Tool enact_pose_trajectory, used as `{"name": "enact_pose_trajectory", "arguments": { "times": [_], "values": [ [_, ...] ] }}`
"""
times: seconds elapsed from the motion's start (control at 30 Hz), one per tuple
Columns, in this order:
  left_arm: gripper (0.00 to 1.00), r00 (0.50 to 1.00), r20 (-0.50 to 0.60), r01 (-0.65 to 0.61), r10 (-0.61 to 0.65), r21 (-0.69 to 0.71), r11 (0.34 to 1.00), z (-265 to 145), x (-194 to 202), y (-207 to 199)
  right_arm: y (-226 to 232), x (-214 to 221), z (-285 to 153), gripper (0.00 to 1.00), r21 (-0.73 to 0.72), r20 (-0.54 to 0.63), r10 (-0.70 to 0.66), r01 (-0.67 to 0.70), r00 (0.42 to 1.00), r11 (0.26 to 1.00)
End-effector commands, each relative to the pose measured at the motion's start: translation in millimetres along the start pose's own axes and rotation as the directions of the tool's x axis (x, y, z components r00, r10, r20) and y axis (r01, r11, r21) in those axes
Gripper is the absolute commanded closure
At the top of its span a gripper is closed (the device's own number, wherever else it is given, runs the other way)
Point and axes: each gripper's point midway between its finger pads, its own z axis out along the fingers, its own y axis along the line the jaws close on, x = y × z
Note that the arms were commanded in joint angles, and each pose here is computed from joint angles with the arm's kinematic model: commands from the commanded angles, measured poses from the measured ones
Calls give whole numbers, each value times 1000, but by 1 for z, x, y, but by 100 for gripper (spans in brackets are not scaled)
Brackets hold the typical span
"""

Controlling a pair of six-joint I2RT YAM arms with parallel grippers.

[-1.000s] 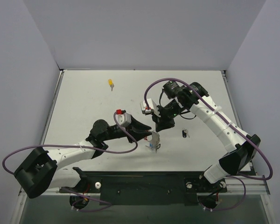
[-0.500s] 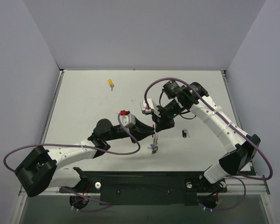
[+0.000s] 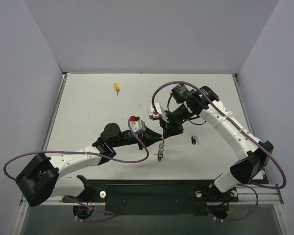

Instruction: Put the keys on the keyring

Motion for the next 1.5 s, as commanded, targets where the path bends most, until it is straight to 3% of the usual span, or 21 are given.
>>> {"name": "enact_pose_trajectory", "arguments": {
  "times": [0.0, 0.2, 0.4, 0.7, 0.8, 0.87, 0.93, 1.03, 1.17, 1.37, 1.47],
  "values": [
    [75, 998, 57, -41, 41, 10, 999, 7, -26, -1, 11, -11, -2, 100, -43, 37, -2, 3, 999, 999],
    [76, 996, 77, -38, 37, 18, 999, 8, -32, -3, 10, -11, -1, 100, -41, 37, 3, -1, 999, 999],
    [85, 997, 76, -30, 28, 26, 999, 9, -30, -3, 9, -10, -1, 100, -41, 35, 7, -6, 999, 999],
    [86, 996, 93, -20, 18, 25, 999, 10, -35, -5, 8, -10, 1, 100, -43, 34, 17, -16, 999, 999],
    [99, 996, 91, -4, 3, 20, 1000, 9, -34, -4, 9, -11, 0, 100, -41, 37, 20, -19, 999, 999],
    [100, 995, 94, 13, -14, 16, 1000, 9, -35, -4, 8, -11, 0, 100, -37, 37, 27, -25, 999, 999],
    [100, 993, 106, 46, -44, -10, 999, 7, -36, -1, 7, -11, 0, 96, -31, 40, 42, -41, 998, 999],
    [100, 982, 153, 117, -108, -51, 992, 2, -41, 2, 4, -14, 0, 77, -18, 58, 81, -80, 995, 997],
    [100, 955, 237, 204, -179, -84, 975, -7, -48, 5, 1, -25, -10, 63, -29, 166, 157, -154, 974, 988],
    [100, 905, 367, 268, -214, -102, 958, -20, -59, 4, 0, -28, -21, 60, -64, 314, 162, -149, 935, 987],
    [100, 894, 398, 270, -207, -109, 957, -22, -63, 5, -4, -18, -18, 59, -42, 311, 114, -106, 944, 994]
  ]
}}
